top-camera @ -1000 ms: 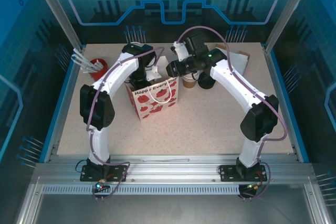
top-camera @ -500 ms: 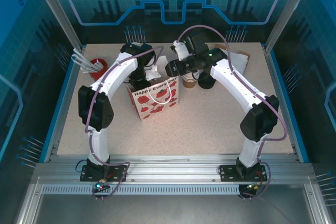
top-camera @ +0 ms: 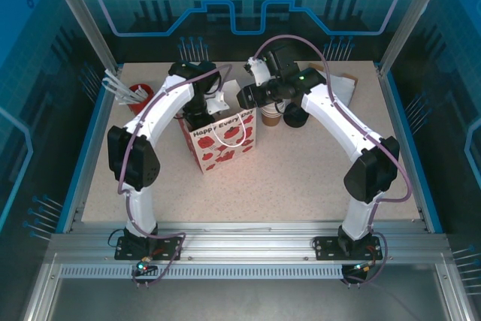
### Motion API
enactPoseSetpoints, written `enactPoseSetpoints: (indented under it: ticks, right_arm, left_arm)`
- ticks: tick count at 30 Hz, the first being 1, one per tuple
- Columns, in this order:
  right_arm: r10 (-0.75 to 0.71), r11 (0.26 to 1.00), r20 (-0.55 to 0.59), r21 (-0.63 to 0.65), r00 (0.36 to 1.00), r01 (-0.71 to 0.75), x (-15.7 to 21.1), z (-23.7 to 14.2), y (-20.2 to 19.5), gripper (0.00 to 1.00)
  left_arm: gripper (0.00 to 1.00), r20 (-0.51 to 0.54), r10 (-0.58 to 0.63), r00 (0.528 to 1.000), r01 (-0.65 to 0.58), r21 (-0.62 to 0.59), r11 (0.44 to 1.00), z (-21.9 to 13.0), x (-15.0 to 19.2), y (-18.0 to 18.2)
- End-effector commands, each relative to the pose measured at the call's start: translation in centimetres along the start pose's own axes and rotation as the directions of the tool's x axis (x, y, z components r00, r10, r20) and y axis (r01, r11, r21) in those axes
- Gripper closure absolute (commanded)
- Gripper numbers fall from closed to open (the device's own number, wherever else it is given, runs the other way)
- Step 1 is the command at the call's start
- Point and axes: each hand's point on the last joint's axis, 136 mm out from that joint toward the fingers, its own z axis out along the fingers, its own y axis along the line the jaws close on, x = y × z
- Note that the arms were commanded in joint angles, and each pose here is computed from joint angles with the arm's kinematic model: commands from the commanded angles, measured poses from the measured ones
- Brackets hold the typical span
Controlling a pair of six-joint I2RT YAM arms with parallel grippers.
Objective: Pack the takeout coffee
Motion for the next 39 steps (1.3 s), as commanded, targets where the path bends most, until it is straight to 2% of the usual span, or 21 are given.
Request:
enactPoseSetpoints:
  ticks: [1,12,21,39]
  right_arm:
    - [0.008,1.000,-0.007,-0.001,1.000,-0.008,0.0,-0.2,-0.3,0.50]
    - [0.011,1.000,-0.016,-0.001,1.000,-0.011,0.3,0.0,-0.5,0.53]
    - [0.015,1.000,-0.021,-0.003,1.000,-0.015,0.4,0.3,-0.6,0.54]
    - [0.017,1.000,-0.025,-0.006,1.000,-0.017,0.6,0.3,-0.6,0.54]
  left_arm:
    - [0.50,-0.008,-0.007,1.000,0.007,0.006,1.000,-0.9,1.2,-0.3]
    - [0.50,-0.073,0.011,0.997,-0.009,0.035,0.999,1.6,0.9,0.1]
    - [0.51,-0.147,0.018,0.989,-0.018,0.001,1.000,2.7,1.2,0.5]
    - [0.50,-0.142,0.048,0.989,-0.049,0.000,0.999,4.1,0.2,1.0]
